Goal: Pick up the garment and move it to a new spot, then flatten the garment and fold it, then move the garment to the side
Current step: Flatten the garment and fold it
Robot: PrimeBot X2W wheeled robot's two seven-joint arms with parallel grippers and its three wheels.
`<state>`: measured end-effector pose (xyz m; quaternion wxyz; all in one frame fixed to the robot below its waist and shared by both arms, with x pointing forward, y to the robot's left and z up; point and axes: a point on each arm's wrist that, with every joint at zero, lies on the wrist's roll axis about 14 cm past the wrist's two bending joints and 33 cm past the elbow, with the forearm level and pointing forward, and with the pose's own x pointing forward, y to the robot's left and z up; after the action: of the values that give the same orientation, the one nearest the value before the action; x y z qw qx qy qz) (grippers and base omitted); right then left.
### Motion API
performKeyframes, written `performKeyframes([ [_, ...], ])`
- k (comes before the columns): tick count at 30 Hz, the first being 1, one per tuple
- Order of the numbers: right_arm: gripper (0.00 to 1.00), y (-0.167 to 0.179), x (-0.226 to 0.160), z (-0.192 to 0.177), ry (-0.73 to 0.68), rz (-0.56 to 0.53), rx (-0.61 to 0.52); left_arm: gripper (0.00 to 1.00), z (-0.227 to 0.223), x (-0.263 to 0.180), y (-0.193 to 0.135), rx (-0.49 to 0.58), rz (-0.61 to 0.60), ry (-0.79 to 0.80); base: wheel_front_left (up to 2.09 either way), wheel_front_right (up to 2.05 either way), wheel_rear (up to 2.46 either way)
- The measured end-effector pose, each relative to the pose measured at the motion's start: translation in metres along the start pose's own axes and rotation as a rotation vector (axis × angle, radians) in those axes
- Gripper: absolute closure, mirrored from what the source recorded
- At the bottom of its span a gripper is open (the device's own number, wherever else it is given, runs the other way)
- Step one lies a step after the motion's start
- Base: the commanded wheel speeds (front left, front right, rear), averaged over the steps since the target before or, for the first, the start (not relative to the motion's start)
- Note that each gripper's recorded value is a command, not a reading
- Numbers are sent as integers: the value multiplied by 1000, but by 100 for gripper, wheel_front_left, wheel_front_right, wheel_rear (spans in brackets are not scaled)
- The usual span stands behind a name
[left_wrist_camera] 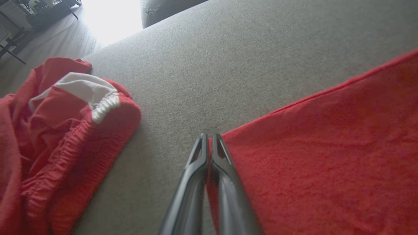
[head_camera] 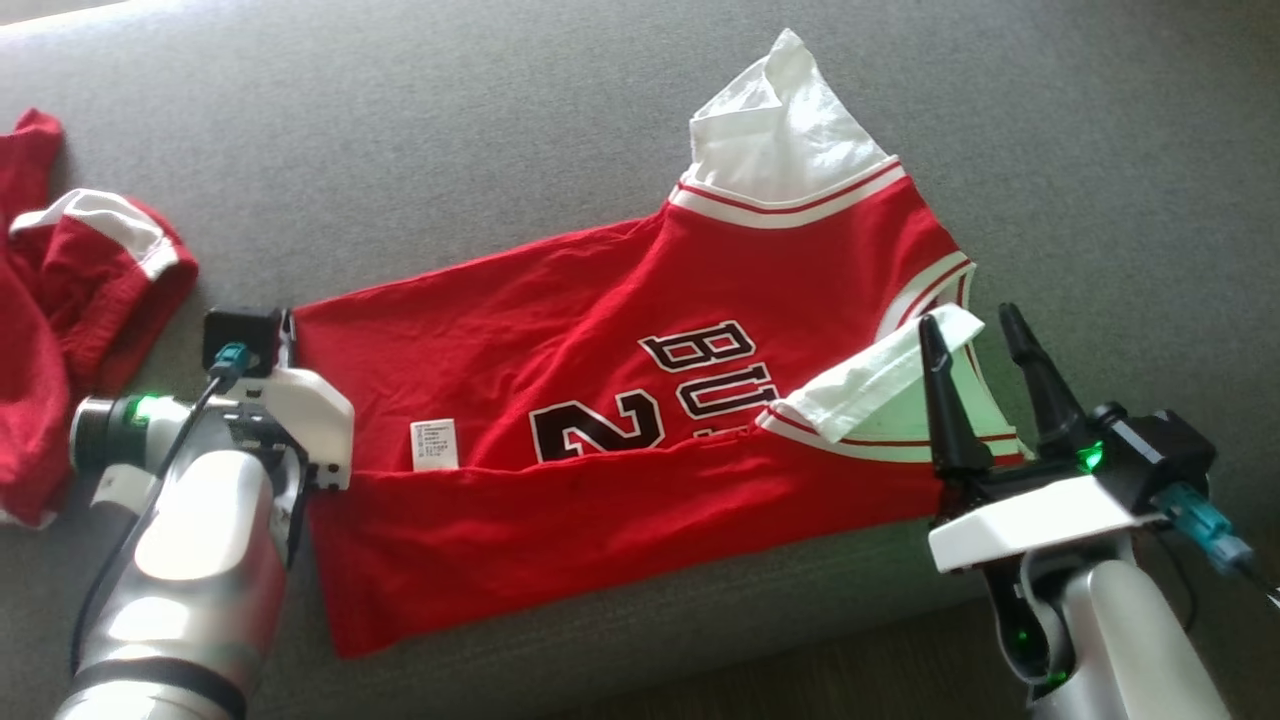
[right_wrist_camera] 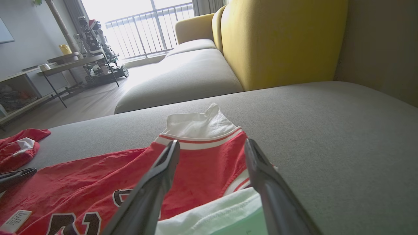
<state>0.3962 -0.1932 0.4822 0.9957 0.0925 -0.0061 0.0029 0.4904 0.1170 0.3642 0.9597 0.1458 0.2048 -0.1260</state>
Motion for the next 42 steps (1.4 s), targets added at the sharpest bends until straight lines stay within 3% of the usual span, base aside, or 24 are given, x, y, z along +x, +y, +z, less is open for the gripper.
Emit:
performKeyframes([
  [7,0,4,4,0,-1,12,-1,100,6,-7,2,0,6,-35,0,0,0],
  [15,0,18,31,12,-21,63,-40,100,58,-19,4,-33,21,-225,0,0,0],
  [23,0,33,91,7,99,120,-105,100,56,-53,-10,-60,-2,-291,0,0,0],
  [34,0,-2,173,-17,287,76,-233,100,49,-62,-22,-88,-23,-289,0,0,0],
  [42,0,-4,212,-50,390,71,-232,100,44,-51,-22,-103,-26,-275,0,0,0],
])
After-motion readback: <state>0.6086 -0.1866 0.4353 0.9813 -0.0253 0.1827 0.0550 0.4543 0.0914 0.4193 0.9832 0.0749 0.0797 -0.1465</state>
